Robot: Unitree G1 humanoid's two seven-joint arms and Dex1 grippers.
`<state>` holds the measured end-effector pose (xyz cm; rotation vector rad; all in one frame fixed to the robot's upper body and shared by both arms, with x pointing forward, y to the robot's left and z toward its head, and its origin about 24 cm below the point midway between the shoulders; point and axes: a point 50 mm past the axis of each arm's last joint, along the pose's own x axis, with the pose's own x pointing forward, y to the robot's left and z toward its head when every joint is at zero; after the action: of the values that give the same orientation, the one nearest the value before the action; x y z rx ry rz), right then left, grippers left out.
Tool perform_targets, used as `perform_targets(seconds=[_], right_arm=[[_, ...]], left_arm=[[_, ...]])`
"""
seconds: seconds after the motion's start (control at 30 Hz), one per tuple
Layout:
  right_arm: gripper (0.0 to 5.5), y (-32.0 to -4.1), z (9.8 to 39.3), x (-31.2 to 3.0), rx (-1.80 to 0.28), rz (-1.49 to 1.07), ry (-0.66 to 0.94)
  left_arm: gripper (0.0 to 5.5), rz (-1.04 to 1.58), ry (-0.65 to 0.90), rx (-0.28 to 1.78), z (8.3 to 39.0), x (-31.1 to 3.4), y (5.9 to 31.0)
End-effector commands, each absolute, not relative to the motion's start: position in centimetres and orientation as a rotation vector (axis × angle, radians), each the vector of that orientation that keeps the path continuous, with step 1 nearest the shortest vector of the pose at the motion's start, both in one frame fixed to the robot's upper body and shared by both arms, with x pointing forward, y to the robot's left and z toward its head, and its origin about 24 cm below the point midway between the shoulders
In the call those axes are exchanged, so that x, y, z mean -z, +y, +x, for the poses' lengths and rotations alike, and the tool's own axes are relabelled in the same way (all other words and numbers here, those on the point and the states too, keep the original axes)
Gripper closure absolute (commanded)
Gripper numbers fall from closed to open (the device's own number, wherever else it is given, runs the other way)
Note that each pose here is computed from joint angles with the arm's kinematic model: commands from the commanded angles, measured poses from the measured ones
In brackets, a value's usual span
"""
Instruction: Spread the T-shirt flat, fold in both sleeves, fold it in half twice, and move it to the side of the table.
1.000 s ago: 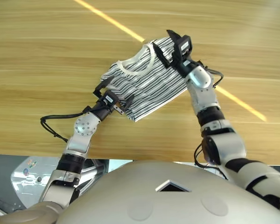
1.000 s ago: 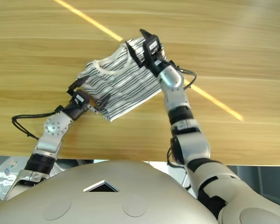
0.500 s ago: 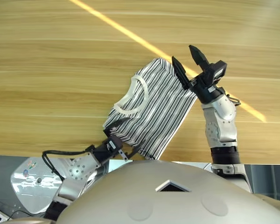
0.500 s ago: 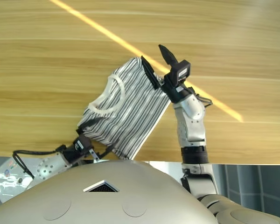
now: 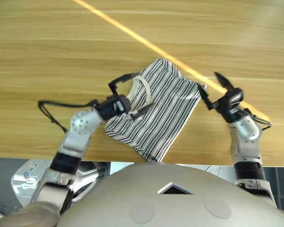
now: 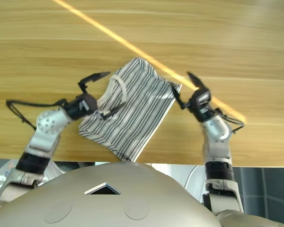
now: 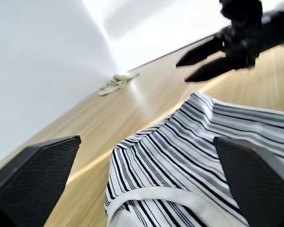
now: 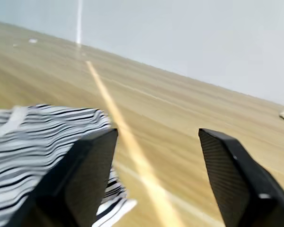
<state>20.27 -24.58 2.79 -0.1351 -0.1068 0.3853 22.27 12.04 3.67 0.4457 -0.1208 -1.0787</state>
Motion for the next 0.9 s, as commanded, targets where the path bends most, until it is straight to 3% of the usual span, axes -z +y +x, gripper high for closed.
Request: perform_targets(seconds=[0.03, 0.23, 0.3, 0.4, 0.5, 0.63, 0.8, 0.9], right_arm=[[2.34, -26.8, 21.2, -3.1, -0.282, 0.026, -0.170], [2.34, -27.9, 23.0, -2.2, -0.177, 0.155, -0.155], [2.34, -27.8, 23.2, -2.2, -0.172, 0.158, -0.157], [2.34, -27.4, 23.2, -2.3, -0.183, 0.151, -0.160], [2.34, -26.9, 23.1, -2.0, -0.203, 0.143, -0.140], [2.34, -26.4, 22.6, -1.1, -0.219, 0.128, -0.098], [2.34, -23.5, 22.5, 0.4, -0.285, -0.075, -0.047], [2.34, -21.7, 22.6, 0.4, -0.271, -0.210, -0.088]], left_arm=[[0.30, 0.443, 0.039, 1.137, 26.1, -1.4, 8.5], [0.30, 0.478, 0.263, 1.297, 25.6, 2.9, 6.1], [0.30, 0.465, 0.313, 1.258, 25.6, 3.9, 6.1], [0.30, 0.435, 0.380, 1.044, 26.7, 4.9, 7.5], [0.30, 0.349, 0.372, 0.818, 27.8, 4.7, 10.0], [0.30, 0.240, 0.353, 0.605, 26.7, 5.2, 12.7], [0.30, 0.123, 0.276, 0.626, 22.4, 5.3, 10.4], [0.30, 0.108, 0.234, 0.617, 21.3, 4.7, 9.7]])
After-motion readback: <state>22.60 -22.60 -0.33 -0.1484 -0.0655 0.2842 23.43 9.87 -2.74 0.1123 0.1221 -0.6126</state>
